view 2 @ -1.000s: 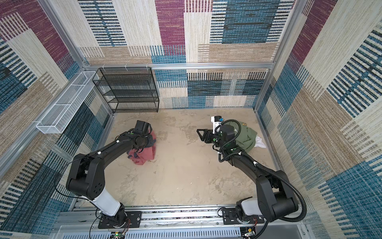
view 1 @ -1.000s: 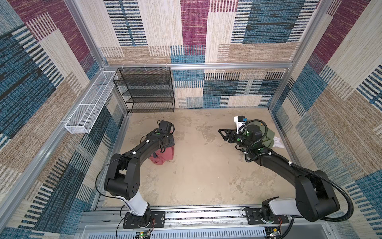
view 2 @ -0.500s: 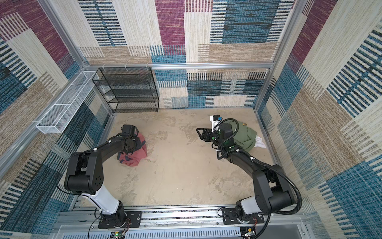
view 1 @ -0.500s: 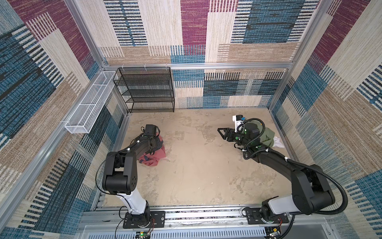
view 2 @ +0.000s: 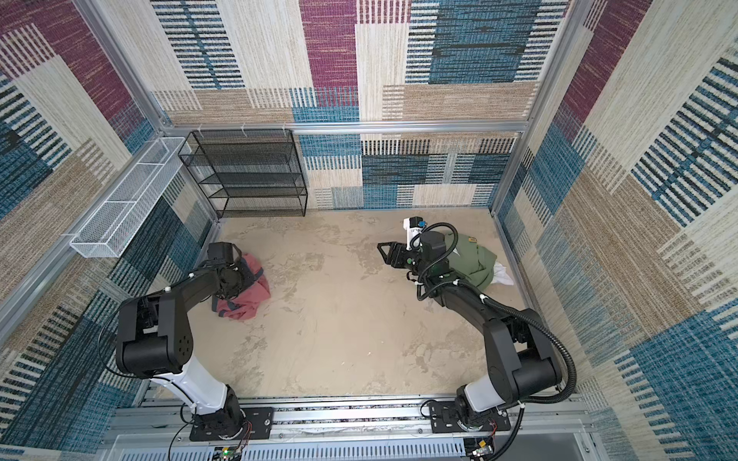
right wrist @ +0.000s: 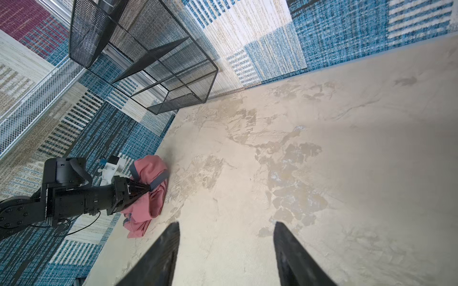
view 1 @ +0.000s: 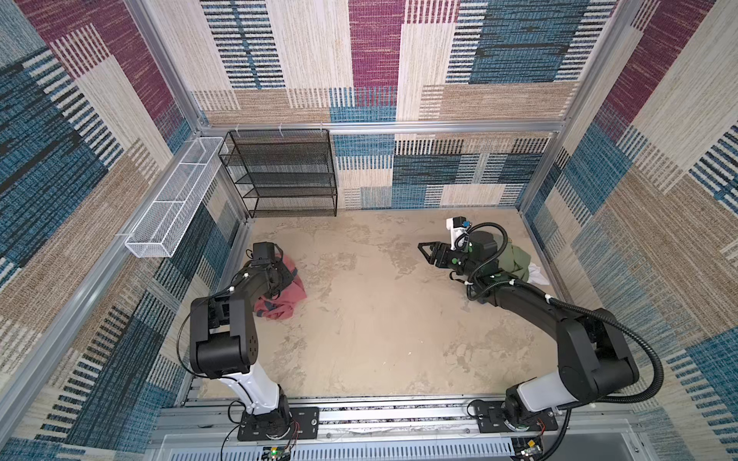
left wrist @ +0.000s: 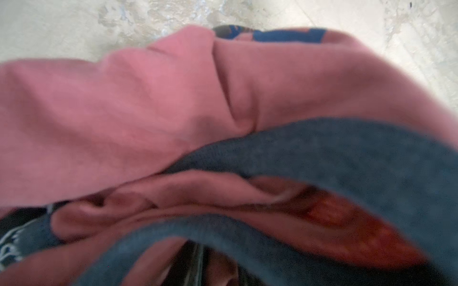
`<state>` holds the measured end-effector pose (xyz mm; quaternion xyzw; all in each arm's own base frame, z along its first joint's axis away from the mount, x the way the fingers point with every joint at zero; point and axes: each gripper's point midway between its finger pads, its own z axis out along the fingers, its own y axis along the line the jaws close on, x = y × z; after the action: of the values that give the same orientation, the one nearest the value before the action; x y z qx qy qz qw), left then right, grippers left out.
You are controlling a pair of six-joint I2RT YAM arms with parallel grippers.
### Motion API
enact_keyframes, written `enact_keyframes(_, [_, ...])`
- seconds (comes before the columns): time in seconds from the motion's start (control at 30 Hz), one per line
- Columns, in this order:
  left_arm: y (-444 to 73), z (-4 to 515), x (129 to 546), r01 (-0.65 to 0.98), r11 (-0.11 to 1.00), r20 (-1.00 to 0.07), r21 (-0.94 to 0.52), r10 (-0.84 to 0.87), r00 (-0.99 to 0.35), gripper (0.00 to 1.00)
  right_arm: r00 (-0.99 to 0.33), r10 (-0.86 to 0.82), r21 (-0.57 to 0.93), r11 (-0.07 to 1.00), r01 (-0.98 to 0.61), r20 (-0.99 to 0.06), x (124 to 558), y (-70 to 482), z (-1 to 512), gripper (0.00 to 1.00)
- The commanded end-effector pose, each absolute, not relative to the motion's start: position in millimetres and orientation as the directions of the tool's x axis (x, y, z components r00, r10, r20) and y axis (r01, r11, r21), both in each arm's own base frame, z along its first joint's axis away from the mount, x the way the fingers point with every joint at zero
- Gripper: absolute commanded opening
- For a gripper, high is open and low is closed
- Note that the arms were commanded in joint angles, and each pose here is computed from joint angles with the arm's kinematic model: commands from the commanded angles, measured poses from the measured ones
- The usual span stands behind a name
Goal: Pick out a specific cloth from the pile
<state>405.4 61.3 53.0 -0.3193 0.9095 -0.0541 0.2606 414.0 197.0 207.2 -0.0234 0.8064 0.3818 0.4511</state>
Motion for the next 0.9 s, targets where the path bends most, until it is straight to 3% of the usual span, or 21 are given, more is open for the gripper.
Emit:
enact_keyframes(0.0, [67,58,407,-0.562,0.769,-0.436,-0.303,-0.637,-0.636,0.27,-0.584,0.307,0.593,0.703,-0.393,-0.751,417,199,213,0.63])
enact_keyframes(0.27, [58,85,411,-0.509,0.777,-0.46,-0.369,-0.629,-0.626,0.28,-0.564,0.294,0.564,0.726,-0.394,-0.772,415,194,217,0.64])
enact_keyframes(0.47, [25,122,408,-0.383,0.838,-0.543,-0.389,-0.544,-0.64,0.29,-0.509,0.272,0.497,0.781,-0.379,-0.816,412,180,229,0.68])
enact_keyframes(0.53, [10,135,405,-0.322,0.871,-0.587,-0.371,-0.489,-0.645,0.29,-0.477,0.252,0.454,0.807,-0.377,-0.842,411,173,234,0.72])
enact_keyframes(0.6, [-4,148,402,-0.266,0.899,-0.628,-0.348,-0.434,-0.646,0.3,-0.445,0.245,0.416,0.843,-0.341,-0.861,411,161,238,0.85])
enact_keyframes(0.63, [-12,154,400,-0.234,0.915,-0.649,-0.329,-0.4,-0.648,0.32,-0.429,0.241,0.397,0.859,-0.324,-0.871,411,154,242,0.95])
enact_keyframes(0.67, [-17,158,398,-0.218,0.924,-0.665,-0.315,-0.378,-0.644,0.35,-0.415,0.235,0.38,0.872,-0.309,-0.879,411,148,243,1.0])
enact_keyframes(0.7, [-23,163,396,-0.191,0.935,-0.683,-0.299,-0.35,-0.641,0.5,-0.394,0.231,0.359,0.888,-0.289,-0.889,410,139,247,1.0])
enact_keyframes(0.77, [-29,170,392,-0.162,0.946,-0.711,-0.28,-0.318,-0.627,0.66,-0.344,0.22,0.311,0.921,-0.235,-0.913,408,118,251,1.0])
enact_keyframes(0.87, [-27,173,390,-0.152,0.954,-0.735,-0.26,-0.297,-0.61,0.69,-0.257,0.21,0.251,0.958,-0.14,-0.943,400,81,254,1.0])
